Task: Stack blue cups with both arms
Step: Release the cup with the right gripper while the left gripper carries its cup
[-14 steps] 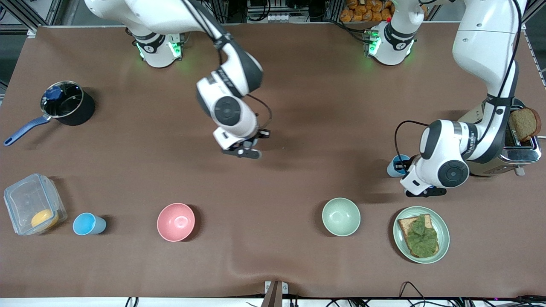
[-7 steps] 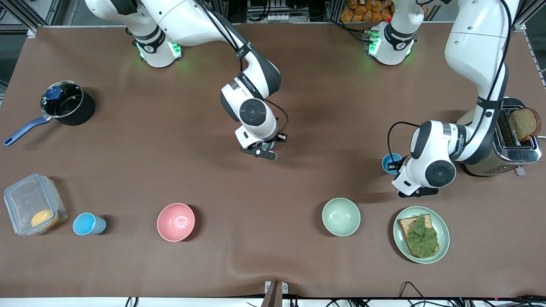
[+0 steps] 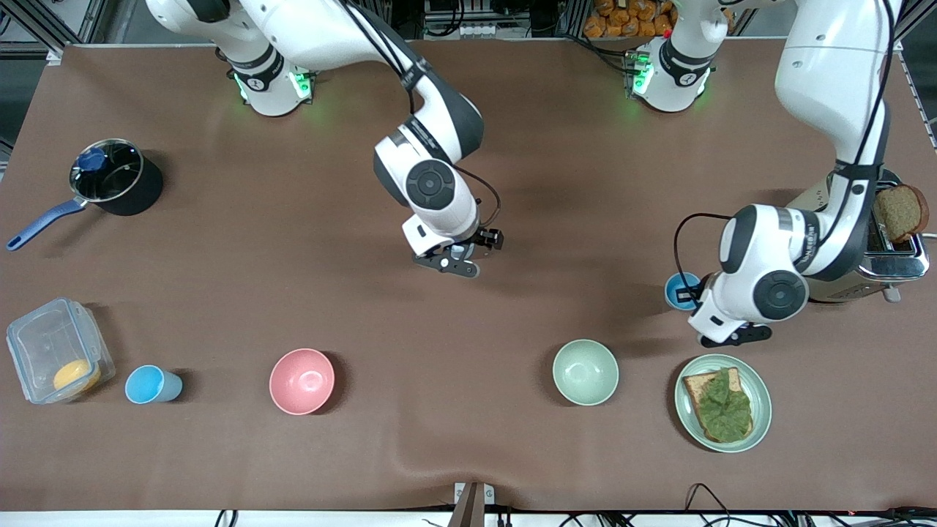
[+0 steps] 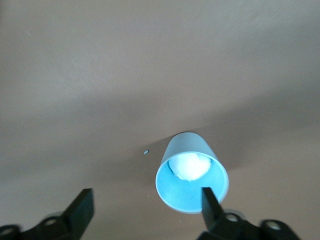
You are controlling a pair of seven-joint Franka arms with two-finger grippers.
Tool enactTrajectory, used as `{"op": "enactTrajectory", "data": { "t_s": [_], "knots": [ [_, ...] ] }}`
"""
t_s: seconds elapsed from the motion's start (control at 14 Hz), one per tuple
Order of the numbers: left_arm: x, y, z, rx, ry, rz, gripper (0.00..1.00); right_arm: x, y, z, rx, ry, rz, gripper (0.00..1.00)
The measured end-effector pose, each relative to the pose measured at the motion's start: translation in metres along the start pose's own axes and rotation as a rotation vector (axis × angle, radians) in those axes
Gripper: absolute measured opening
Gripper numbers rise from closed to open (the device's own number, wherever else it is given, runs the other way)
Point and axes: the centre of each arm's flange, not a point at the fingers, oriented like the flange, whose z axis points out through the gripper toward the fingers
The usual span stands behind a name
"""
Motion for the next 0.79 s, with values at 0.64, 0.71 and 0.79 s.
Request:
{"op": "enactTrajectory", "data": {
  "t_s": [0.64,0.71,0.79],
  "knots": [
    [-0.049,0.09,-0.115,-0.155,0.133,-0.097,0.04,0.131,0.219,-0.2,-0.131,-0.058,-0.102,1.0],
    [-0.07,0.117,-0.125,-0.166,0.124,-0.102,0.04,0.146,0.243,-0.198,-0.178,-0.054,-0.145,1.0],
    [-0.092,0.146,-0.135,-0.179,0.117,-0.105,0.04,0.159,0.265,-0.193,-0.209,-0.057,-0.19,1.0]
  ]
}}
